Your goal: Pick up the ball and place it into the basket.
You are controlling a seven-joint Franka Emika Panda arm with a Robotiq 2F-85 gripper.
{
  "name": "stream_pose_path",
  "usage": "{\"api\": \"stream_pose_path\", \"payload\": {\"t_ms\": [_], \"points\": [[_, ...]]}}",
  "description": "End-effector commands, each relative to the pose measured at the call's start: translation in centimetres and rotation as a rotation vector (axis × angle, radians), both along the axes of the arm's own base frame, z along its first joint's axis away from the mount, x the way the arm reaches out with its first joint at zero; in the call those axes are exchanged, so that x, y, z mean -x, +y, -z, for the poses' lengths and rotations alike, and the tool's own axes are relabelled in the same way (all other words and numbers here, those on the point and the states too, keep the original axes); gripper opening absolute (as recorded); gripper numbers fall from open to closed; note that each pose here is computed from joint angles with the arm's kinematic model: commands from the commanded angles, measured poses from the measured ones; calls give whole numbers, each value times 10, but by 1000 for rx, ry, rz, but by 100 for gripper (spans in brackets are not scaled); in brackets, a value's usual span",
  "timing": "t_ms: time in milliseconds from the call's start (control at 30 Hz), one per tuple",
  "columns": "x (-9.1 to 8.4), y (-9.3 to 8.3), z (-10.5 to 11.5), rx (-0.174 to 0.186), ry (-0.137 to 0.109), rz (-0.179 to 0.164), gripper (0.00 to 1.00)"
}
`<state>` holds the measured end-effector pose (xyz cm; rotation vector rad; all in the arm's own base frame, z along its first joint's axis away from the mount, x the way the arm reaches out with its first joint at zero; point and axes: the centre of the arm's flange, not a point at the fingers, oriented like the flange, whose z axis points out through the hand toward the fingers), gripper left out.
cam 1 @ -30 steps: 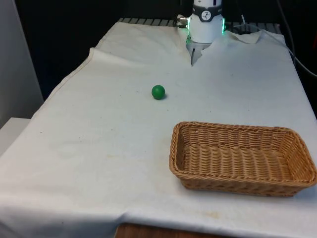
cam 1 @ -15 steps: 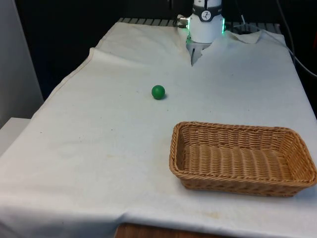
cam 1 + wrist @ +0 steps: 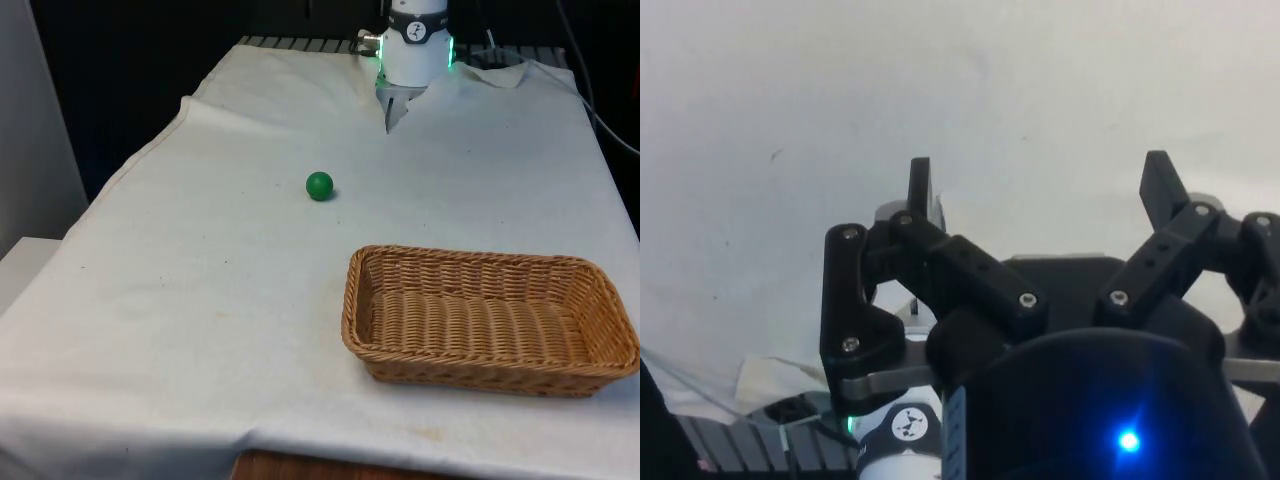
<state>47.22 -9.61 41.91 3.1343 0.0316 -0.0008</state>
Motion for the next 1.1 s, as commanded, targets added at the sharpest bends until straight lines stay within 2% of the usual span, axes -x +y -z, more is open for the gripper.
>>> {"api": "stream_pose_path", "payload": {"t_ms": [0, 200, 233, 267, 467, 533, 767, 867, 1067], "points": [[0, -4, -1, 4, -12, -1, 100], [3, -28, -15, -2, -42, -13, 100], [1, -21, -9, -5, -29, -7, 100], [3, -30, -17, -4, -45, -14, 100], [12, -45, -24, -23, -61, -34, 100], [11, -45, -24, -27, -60, -33, 100], [9, -58, -14, -24, -58, -56, 100], [7, -61, -7, -11, -51, -58, 100], [-2, -64, 14, 12, -60, -63, 100]]}}
